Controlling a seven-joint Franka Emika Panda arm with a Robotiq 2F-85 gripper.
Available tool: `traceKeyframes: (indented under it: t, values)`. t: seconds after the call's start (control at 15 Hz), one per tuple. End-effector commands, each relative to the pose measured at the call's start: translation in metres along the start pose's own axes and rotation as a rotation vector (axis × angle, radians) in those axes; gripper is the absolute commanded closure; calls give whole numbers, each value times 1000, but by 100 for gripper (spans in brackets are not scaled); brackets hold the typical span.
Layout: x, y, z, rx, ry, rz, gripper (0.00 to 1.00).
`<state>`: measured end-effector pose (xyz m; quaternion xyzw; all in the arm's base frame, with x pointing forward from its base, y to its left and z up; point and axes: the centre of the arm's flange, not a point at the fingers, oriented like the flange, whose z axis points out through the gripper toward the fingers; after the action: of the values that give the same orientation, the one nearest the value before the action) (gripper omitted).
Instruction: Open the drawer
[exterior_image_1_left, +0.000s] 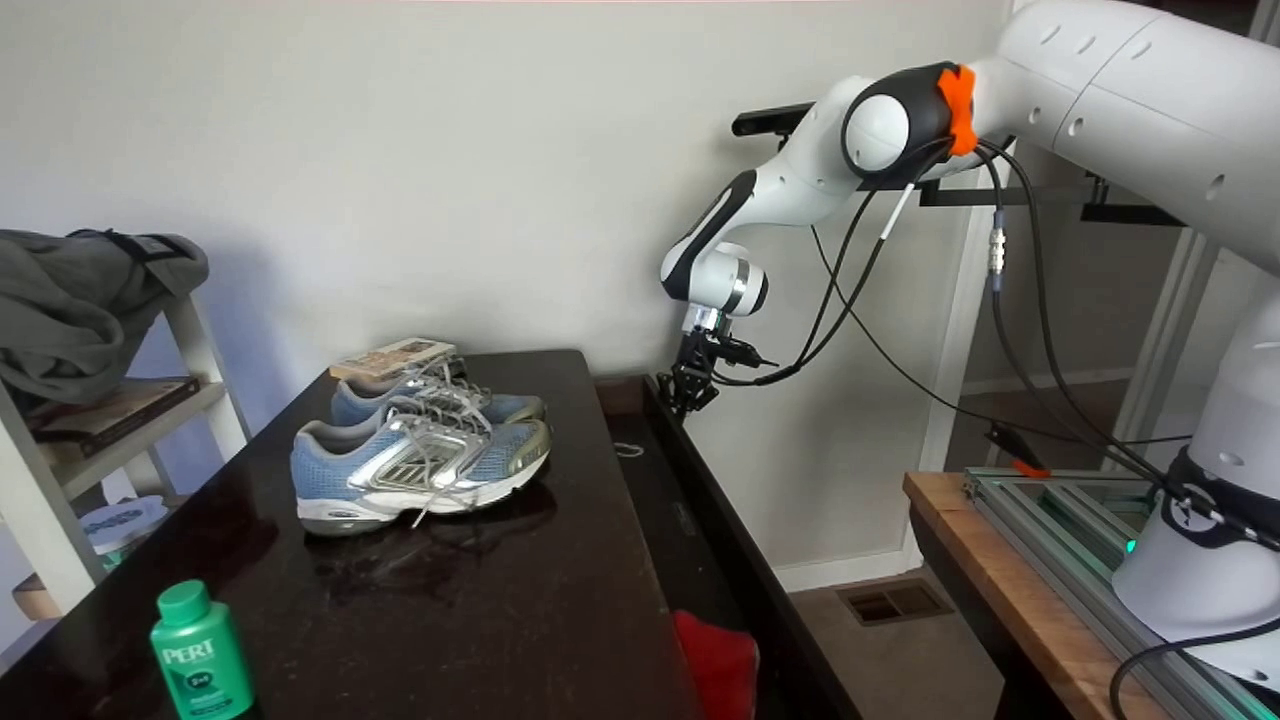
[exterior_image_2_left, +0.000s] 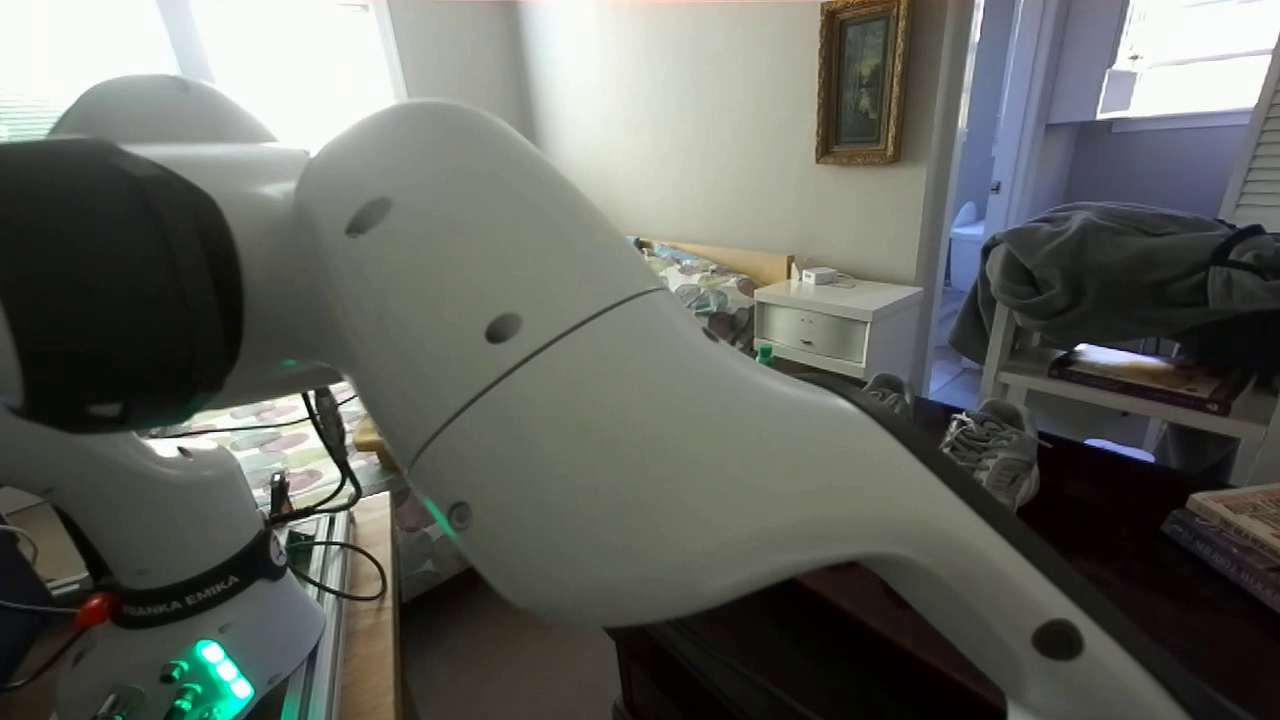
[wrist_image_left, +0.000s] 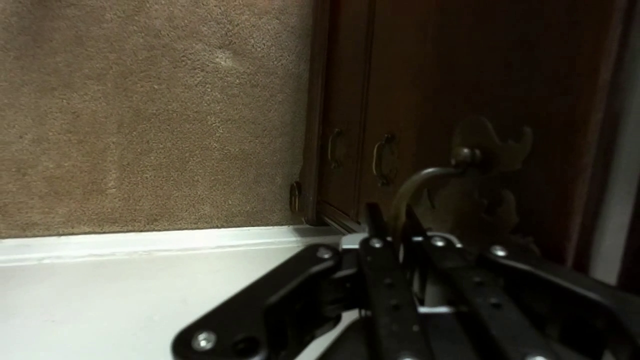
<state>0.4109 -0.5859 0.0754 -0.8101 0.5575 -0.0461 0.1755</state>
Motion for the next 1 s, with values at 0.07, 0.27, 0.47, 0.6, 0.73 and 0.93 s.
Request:
traceKeyframes:
  t: [0.07,0.27,0.47,0.6,0.73,0.93]
  values:
    - [-10,57,9,-147,-1,10,98]
    - [-5,58,10,-146,44,2,98]
    - [2,62,9,-143,57,-21,98]
    - [4,63,8,-141,60,-27,98]
    - [7,67,10,-128,81,-40,98]
    - [10,69,11,-110,97,-53,98]
